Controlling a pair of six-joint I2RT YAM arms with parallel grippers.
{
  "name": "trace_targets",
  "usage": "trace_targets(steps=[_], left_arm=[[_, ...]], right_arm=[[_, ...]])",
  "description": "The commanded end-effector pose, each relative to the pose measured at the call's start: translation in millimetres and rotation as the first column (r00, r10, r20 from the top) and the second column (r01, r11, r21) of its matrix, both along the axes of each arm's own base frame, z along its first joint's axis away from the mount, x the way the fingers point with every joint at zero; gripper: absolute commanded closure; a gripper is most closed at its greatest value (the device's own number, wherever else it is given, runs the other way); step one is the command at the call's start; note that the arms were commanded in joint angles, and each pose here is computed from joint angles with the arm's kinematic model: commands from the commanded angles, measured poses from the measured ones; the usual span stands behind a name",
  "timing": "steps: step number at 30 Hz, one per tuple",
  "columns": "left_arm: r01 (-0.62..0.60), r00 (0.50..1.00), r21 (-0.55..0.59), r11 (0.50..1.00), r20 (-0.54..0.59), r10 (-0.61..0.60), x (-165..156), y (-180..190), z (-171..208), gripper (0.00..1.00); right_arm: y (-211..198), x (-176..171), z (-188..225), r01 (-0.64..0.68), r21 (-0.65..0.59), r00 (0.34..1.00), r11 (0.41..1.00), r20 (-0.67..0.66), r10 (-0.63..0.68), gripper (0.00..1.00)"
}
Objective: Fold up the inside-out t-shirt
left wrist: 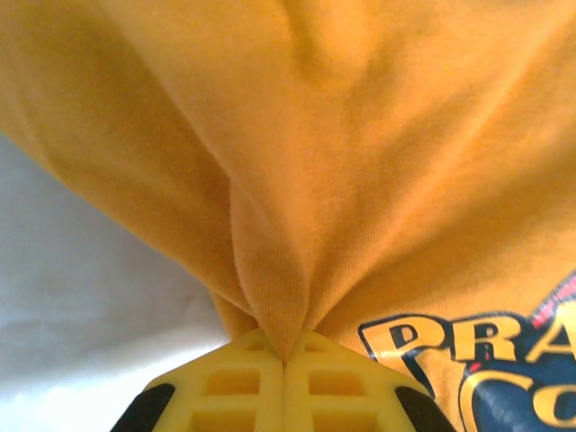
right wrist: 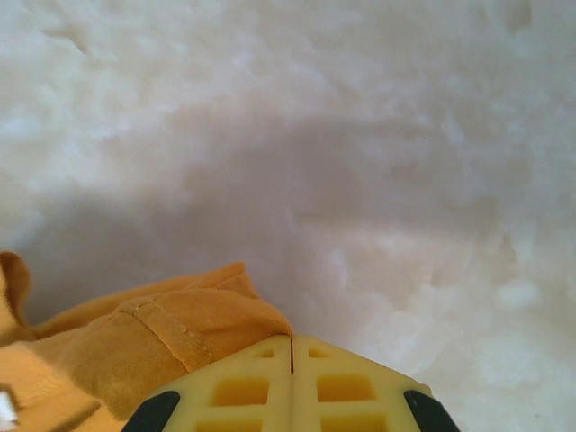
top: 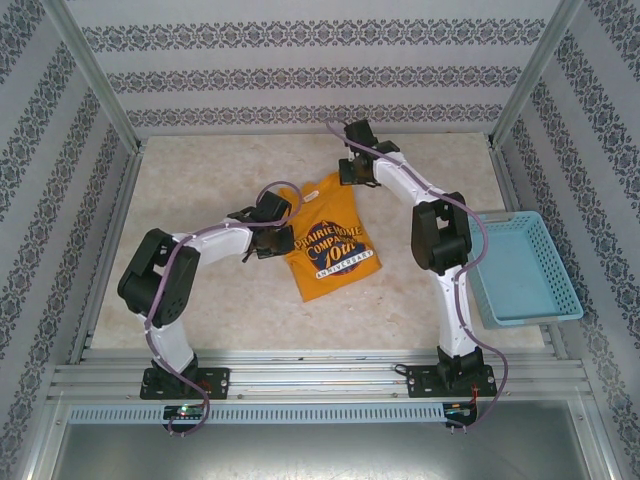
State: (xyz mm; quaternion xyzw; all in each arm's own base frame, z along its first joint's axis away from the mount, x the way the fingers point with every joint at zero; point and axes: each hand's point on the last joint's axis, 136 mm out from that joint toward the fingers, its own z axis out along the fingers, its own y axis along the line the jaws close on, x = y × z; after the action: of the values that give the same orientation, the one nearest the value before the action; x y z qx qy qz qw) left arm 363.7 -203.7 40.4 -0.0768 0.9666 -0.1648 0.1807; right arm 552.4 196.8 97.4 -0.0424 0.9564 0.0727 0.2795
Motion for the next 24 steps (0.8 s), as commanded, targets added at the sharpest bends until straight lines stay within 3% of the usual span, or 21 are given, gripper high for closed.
trace_targets(steps=[1,8,12,14,17,24], left_arm=[[0.046,0.998,-0.019,0.999,0.042,-0.045,-4,-7,10,1.00],[0.046,0.996,0.000,0.999,0.076,-0.046,4,-6,22,0.94],[0.036,0.994,0.022,0.999,0.104,-0.038,12,-1,36,0.70],[-0.001,0.995,0.028,1.000,0.096,-0.001,16,8,40,0.64],[-0.069,0.992,0.001,0.998,0.108,0.068,26,21,51,0.54],[-0.191,0.979,0.001,0.982,0.066,0.190,55,36,48,0.39]], right_arm=[[-1,14,22,-0.014,-0.013,0.998,1.000,0.058,0.015,1.00],[5,19,12,-0.040,-0.038,0.998,0.998,0.041,0.042,1.00],[11,21,11,-0.069,-0.032,0.997,0.997,0.033,0.070,1.00],[12,23,13,-0.079,-0.033,0.996,0.996,0.027,0.080,1.00],[10,20,17,-0.079,-0.038,0.997,0.996,0.017,0.080,0.78],[7,8,18,-0.069,-0.013,0.998,0.998,0.015,0.069,0.57]])
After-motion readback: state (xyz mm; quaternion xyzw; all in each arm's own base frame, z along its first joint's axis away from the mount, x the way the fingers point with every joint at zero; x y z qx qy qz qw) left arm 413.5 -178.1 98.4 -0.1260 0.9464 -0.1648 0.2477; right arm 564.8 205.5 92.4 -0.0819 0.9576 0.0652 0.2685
